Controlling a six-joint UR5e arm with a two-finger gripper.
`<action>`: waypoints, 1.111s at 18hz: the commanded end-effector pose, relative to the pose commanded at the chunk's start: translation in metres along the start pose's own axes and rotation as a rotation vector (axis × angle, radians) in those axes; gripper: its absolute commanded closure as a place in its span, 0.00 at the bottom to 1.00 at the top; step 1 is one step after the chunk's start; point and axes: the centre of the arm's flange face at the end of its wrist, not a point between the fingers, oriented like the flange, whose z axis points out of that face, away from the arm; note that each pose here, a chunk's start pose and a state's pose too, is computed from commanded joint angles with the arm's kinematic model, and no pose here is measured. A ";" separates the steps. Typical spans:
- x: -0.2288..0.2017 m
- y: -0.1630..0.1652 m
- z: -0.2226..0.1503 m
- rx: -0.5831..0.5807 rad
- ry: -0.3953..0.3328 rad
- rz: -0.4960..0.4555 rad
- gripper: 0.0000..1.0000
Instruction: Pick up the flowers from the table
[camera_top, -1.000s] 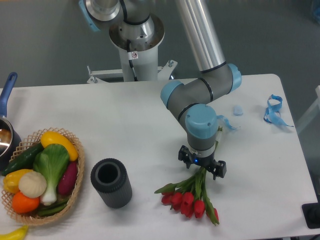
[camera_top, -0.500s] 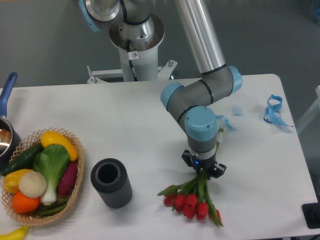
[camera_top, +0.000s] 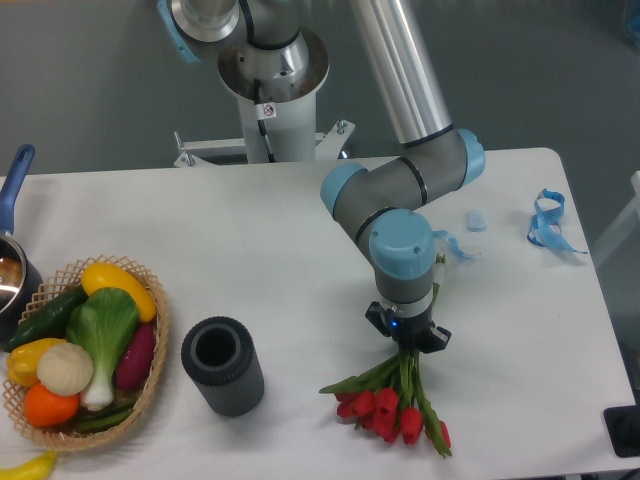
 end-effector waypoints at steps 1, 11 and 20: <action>-0.003 0.002 -0.010 0.005 -0.013 -0.002 0.95; -0.045 0.011 -0.064 0.027 -0.008 -0.034 0.94; -0.060 0.000 -0.087 0.000 0.092 -0.028 0.94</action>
